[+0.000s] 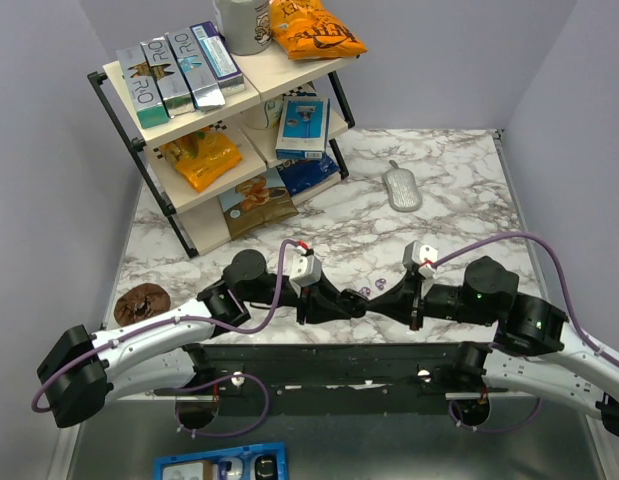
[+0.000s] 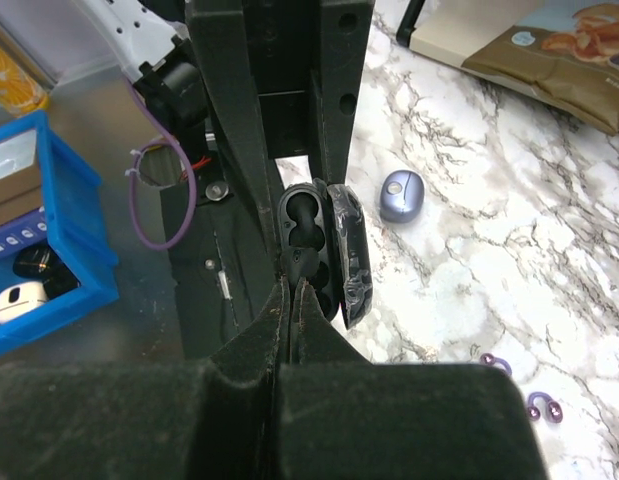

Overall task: Insert the wireless bluetooth earbuds into the charging case
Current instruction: Place the earbud in the charging case.

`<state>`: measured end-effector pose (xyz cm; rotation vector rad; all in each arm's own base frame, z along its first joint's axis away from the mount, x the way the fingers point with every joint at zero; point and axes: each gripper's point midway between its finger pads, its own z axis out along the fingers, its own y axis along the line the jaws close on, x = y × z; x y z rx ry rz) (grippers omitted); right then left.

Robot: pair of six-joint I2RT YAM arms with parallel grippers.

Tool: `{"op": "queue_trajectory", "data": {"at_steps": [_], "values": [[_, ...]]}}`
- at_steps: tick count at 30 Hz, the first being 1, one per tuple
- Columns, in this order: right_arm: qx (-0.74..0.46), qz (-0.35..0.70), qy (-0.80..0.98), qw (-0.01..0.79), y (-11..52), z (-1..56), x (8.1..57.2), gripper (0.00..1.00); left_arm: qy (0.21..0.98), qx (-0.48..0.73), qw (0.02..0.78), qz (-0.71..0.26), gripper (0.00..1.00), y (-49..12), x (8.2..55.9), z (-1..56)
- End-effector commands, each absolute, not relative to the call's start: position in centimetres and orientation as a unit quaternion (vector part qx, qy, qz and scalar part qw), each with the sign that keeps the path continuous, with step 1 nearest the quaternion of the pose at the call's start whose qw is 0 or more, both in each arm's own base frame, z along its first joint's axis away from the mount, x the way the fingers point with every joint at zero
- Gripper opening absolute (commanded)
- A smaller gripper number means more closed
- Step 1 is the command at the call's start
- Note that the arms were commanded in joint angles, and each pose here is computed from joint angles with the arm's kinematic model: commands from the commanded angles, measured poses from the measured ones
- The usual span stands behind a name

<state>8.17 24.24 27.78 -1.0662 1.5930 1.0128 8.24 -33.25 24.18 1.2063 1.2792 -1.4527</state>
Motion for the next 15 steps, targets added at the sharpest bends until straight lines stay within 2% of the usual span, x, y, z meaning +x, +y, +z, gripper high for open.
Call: {"op": "queue_trajectory", "data": {"at_steps": [1,15], "values": [[-0.432,0.423,0.641,0.473,24.0,28.4,7.7,0.01,0.485,0.479,0.443,-0.582,0.0,-33.2,8.2,25.4],[-0.436,0.428,0.644,0.461,24.4,27.4,7.5,0.01,0.474,0.47,0.454,-0.59,0.0,-33.1,8.2,26.5]]}}
